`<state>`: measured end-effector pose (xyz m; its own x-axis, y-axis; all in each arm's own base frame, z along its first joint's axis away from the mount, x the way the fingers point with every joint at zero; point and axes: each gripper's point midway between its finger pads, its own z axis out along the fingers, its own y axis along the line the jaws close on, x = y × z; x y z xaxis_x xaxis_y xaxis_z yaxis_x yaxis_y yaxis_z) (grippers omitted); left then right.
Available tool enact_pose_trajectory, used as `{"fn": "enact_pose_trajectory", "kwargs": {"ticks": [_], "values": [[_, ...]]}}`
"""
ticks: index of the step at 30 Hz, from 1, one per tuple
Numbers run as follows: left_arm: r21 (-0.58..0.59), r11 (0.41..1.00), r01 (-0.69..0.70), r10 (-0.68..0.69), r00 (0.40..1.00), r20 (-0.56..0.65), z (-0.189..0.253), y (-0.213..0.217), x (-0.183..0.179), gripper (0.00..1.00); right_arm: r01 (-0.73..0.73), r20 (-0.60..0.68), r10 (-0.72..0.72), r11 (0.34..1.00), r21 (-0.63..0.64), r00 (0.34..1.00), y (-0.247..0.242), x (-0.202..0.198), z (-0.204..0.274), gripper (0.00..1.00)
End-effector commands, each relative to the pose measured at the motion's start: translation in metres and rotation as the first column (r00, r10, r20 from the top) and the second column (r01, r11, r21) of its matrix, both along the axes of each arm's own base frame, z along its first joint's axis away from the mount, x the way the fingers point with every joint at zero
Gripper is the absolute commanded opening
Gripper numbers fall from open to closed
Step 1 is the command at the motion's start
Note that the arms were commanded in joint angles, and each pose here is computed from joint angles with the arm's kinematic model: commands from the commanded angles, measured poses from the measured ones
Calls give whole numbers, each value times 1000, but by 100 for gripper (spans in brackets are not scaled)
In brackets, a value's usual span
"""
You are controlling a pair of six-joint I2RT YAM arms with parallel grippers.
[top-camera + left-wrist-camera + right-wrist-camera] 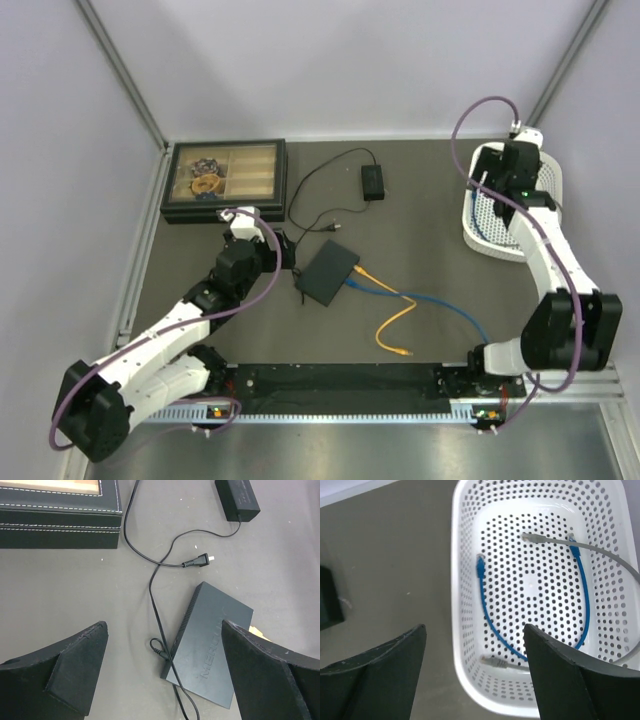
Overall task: Insert the plug into the switch port
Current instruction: Insert the connector into the switch port, then pick up the connector from the bin.
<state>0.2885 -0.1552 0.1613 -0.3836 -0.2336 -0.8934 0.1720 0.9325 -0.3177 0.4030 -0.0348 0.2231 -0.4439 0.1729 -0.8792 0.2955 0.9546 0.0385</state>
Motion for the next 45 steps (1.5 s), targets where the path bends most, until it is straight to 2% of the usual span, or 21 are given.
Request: {"fn": "enact_pose_trajectory", "kwargs": {"ticks": [1,4,5,13,15,20,27,30,33,34,36,38,45], "values": [[0,1000,-12,12,999,42,7,1,7,99,4,-4,-4,994,107,1000,-25,29,0,77],[10,1000,-18,18,999,39,5,1,9,99,-44,-31,50,982,181,998,-32,49,-19,72],[13,1000,-20,19,999,36,4,1,9,99,-41,-83,59,978,205,995,-35,54,-40,70],[34,999,-32,31,999,24,-3,3,12,99,-56,-236,118,966,251,965,-48,74,-107,53],[38,999,-31,31,999,19,-5,3,12,99,-62,-271,133,965,254,953,-48,78,-124,46],[44,999,-31,30,999,14,-8,2,13,99,-80,-322,168,960,268,932,-47,82,-151,39],[42,999,-29,28,1000,10,-10,1,14,99,-116,-399,226,953,281,889,-43,73,-180,37],[42,999,-27,27,1000,9,-10,1,13,99,-99,-442,210,960,262,872,-48,66,-192,31],[42,999,-30,30,999,11,-9,2,13,99,-102,-445,201,966,236,872,-51,64,-190,18],[41,999,-30,30,999,12,-9,2,13,99,-105,-440,200,967,231,875,-52,64,-187,10],[40,999,-30,30,999,14,-8,2,13,99,-119,-409,202,968,221,890,-51,66,-172,1],[40,999,-29,28,1000,13,-8,2,12,99,-121,-383,197,970,213,902,-51,66,-158,0],[30,999,-29,28,999,21,-4,3,11,99,-161,-193,179,981,105,965,-46,72,-60,0]]}}
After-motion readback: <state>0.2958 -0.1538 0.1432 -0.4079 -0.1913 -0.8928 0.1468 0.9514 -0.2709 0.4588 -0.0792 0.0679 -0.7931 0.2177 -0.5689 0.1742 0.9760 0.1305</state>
